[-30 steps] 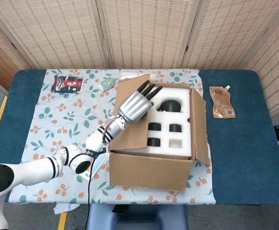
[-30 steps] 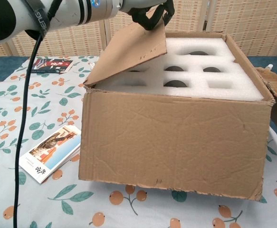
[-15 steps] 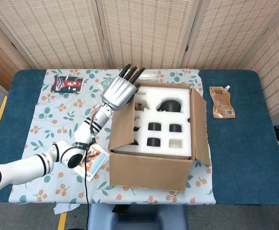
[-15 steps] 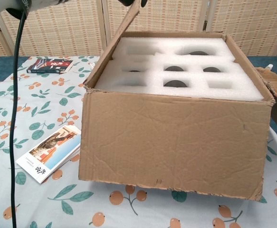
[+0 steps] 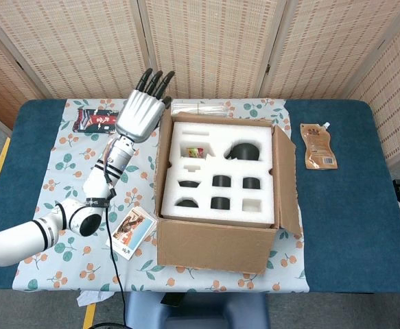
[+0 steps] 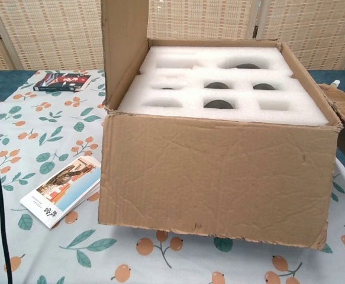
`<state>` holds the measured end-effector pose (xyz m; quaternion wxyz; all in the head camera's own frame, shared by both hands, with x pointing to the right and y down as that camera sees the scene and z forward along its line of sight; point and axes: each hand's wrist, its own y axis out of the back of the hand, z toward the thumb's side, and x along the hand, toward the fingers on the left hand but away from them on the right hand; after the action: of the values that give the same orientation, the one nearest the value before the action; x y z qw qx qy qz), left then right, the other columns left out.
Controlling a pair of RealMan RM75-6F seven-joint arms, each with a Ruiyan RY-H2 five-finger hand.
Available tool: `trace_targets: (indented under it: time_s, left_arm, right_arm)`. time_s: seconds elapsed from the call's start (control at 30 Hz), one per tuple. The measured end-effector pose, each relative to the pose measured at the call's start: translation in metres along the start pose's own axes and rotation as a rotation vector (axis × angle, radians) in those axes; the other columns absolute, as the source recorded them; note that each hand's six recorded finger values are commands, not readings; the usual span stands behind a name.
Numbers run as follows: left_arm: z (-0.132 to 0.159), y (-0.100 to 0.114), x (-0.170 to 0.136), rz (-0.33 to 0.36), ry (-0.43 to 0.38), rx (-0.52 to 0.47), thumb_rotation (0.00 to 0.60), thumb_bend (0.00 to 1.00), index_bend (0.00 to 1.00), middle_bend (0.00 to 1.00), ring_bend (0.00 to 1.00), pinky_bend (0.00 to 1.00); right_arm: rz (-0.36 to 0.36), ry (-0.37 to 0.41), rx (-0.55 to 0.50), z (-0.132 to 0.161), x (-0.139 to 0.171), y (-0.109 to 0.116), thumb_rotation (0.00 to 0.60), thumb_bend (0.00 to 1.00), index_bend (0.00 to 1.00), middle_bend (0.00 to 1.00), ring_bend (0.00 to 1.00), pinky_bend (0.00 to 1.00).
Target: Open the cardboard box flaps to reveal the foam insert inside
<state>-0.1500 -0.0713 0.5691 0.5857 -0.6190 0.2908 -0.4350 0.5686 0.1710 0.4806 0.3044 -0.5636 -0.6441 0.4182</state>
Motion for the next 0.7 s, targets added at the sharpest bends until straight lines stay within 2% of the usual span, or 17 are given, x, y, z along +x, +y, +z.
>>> trace_targets:
  time_s: [0.4, 0.5, 0.57, 0.63, 0.7]
  left_arm:
    - [-0.066, -0.001, -0.020, -0.002, 0.176, 0.054, 0.600, 1.00, 0.44, 0.00, 0.00, 0.00]
    - [-0.082, -0.002, -0.028, -0.002, 0.210, 0.040, 0.600, 1.00, 0.32, 0.00, 0.00, 0.00]
    - [-0.088, -0.002, -0.035, -0.001, 0.222, 0.009, 0.600, 1.00, 0.19, 0.00, 0.00, 0.00]
    - [-0.092, -0.002, -0.044, -0.007, 0.224, -0.038, 0.600, 1.00, 0.11, 0.00, 0.00, 0.00]
    - [-0.094, -0.004, -0.053, -0.018, 0.216, -0.077, 0.600, 0.94, 0.04, 0.00, 0.00, 0.00]
  right_arm:
    - [-0.002, -0.004, 0.001, 0.000, 0.000, 0.000, 0.320, 0.25, 0.36, 0.00, 0.00, 0.00]
    - [-0.004, -0.002, 0.008, 0.000, 0.000, 0.000, 0.320, 0.25, 0.36, 0.00, 0.00, 0.00]
    - [-0.007, -0.003, 0.016, 0.000, 0.000, 0.000, 0.320, 0.25, 0.36, 0.00, 0.00, 0.00]
    - [-0.007, -0.003, 0.025, 0.001, 0.000, -0.001, 0.322, 0.25, 0.35, 0.00, 0.00, 0.00]
    - [-0.005, -0.003, 0.036, 0.001, 0.000, -0.002, 0.325, 0.25, 0.35, 0.00, 0.00, 0.00]
